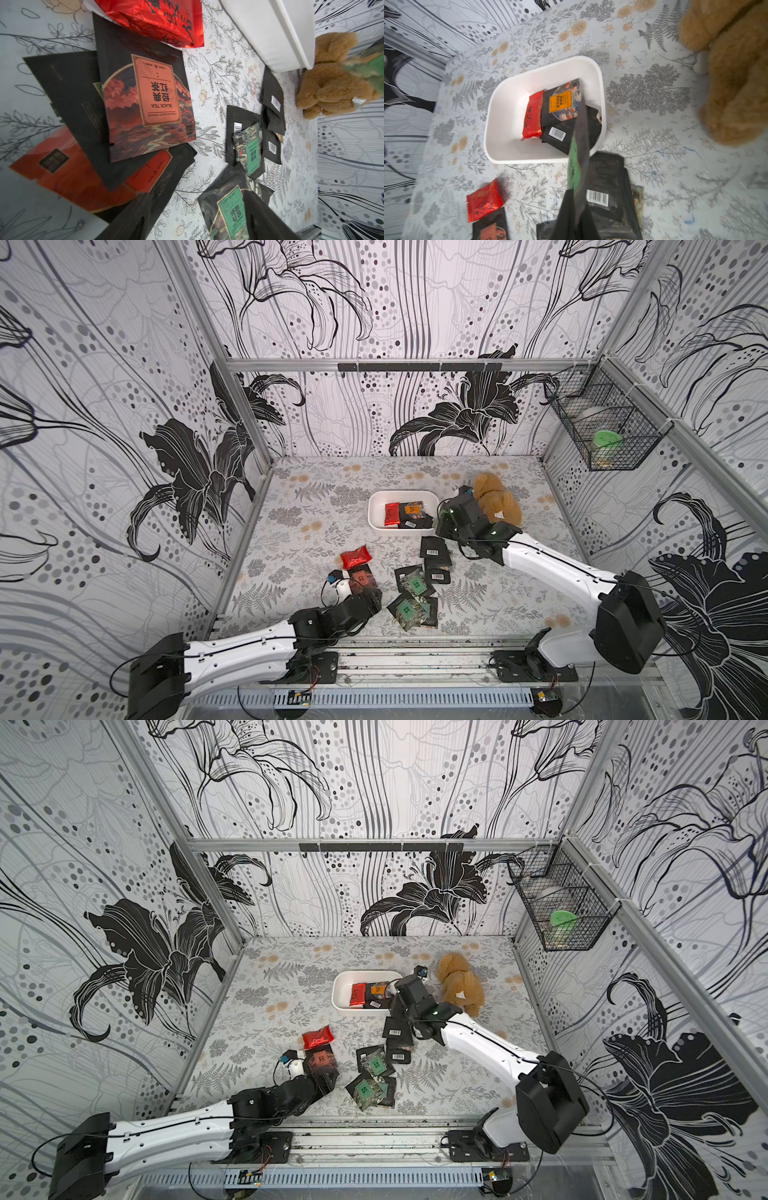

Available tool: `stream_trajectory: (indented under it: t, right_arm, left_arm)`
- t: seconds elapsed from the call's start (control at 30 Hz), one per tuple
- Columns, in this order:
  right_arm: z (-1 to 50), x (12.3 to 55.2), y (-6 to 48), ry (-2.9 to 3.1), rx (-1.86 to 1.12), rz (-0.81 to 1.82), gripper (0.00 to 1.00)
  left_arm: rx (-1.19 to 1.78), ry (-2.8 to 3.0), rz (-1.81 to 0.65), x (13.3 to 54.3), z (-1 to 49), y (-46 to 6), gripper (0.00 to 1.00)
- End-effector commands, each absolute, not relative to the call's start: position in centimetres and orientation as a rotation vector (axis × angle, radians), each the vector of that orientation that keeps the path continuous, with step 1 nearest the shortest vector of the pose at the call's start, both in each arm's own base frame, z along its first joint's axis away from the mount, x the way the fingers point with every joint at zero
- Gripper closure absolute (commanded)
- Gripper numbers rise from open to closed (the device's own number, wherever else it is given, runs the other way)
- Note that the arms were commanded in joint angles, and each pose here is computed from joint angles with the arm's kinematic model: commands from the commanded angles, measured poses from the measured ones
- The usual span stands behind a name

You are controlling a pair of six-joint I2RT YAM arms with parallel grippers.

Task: Put the tea bags into the storage box
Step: Place the tea bag in the storage box.

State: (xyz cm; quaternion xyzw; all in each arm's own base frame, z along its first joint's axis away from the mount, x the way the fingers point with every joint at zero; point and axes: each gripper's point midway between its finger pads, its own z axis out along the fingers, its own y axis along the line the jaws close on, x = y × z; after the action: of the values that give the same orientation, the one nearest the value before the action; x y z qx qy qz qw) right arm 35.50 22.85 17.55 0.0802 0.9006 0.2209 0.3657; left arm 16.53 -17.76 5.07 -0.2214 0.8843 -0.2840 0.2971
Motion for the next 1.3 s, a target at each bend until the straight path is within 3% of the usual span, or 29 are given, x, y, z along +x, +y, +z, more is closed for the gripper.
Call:
stream_trajectory:
  t: [0.0,0.4,0.57,0.67,0.83,0.97,1.1,1.27]
  right_arm:
    - [20.0,37.2,28.1,2.251,0.019,0.897,1.00]
    - [13.8,43.5,31.9,2.440,-0.035,0.828,0.98]
    - [14.6,43.2,28.8,2.508,-0.149,0.556,0.53]
    - [17.3,41.7,25.2,2.489,-0.177,0.362,0.39]
    - [22.6,35.9,21.1,2.378,-0.181,0.376,0.38]
    - [23.5,28.5,22.8,2.304,-0.212,0.784,0.39]
    - [21.2,21.1,25.8,2.268,-0.235,1.088,0.42]
    - [14.7,15.7,26.2,2.389,-0.165,1.053,0.56]
  left_arm:
    - [-0.535,2.327,-0.793,17.2,6.6,-19.4,0.25]
    - [-0.535,2.295,-0.677,18.3,7.4,-18.8,0.22]
    - [-0.565,2.279,-0.662,18.2,7.7,-17.8,0.21]
    - [-0.588,2.243,-0.673,18.5,8.5,-17.4,0.21]
    - [-0.633,2.203,-0.722,18.7,9.1,-17.4,0.22]
    - [-0.643,2.210,-0.830,18.4,8.9,-18.6,0.29]
    - [-0.620,2.237,-0.965,17.9,8.9,-20.7,0.32]
    - [-0.565,2.313,-1.005,17.2,8.5,-22.5,0.35]
